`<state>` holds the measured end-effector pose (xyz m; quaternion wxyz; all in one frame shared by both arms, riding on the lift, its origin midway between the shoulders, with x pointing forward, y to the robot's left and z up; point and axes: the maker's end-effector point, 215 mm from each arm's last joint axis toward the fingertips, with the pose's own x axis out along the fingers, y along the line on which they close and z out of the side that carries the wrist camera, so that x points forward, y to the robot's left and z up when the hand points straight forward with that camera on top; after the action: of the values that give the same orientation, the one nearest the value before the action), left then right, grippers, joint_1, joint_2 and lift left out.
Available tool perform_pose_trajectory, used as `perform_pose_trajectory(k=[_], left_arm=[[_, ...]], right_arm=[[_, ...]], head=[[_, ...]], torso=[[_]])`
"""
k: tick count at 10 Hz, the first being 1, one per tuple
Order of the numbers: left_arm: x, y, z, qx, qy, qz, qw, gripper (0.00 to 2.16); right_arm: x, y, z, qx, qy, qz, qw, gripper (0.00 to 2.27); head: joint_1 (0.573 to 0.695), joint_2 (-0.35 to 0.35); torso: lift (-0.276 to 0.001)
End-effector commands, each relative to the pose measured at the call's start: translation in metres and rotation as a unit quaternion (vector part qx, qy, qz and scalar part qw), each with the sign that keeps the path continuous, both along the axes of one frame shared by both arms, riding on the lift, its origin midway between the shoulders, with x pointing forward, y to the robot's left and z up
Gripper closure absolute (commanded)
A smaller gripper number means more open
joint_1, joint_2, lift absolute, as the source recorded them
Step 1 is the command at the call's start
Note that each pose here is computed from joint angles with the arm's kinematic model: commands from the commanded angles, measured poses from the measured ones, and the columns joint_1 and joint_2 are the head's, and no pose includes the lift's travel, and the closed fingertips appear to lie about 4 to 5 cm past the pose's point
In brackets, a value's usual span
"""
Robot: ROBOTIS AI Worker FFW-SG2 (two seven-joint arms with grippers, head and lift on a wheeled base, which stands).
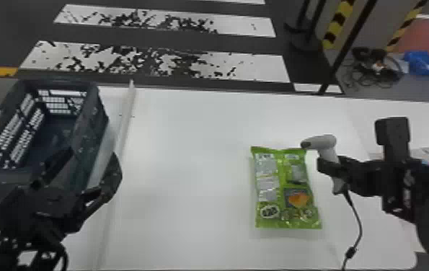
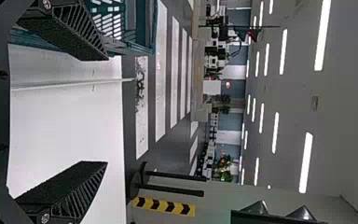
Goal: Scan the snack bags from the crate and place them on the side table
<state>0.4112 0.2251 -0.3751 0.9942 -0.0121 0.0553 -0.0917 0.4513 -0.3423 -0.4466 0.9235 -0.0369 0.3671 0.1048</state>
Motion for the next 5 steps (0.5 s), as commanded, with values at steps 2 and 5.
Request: perform_pose_trajectory(k=[2,5], left_arm=[[-0.002,-0.001,-0.002,-0.002,0.002,0.0,1.0,0.08],[-0.003,-0.002,-0.001,-0.002,0.002,0.0,1.0,0.08]], right_arm=[[-0.009,-0.059,-0.001,0.003,-0.014,-0.039,0.999,2.19],[-0.021,-0.095,-0.019,-0.008,-0.019,-0.054,0.998,2.18]], head=[[0.695,-0.172],[0.695,-0.255]], torso=[[-0.094],[-0.094]])
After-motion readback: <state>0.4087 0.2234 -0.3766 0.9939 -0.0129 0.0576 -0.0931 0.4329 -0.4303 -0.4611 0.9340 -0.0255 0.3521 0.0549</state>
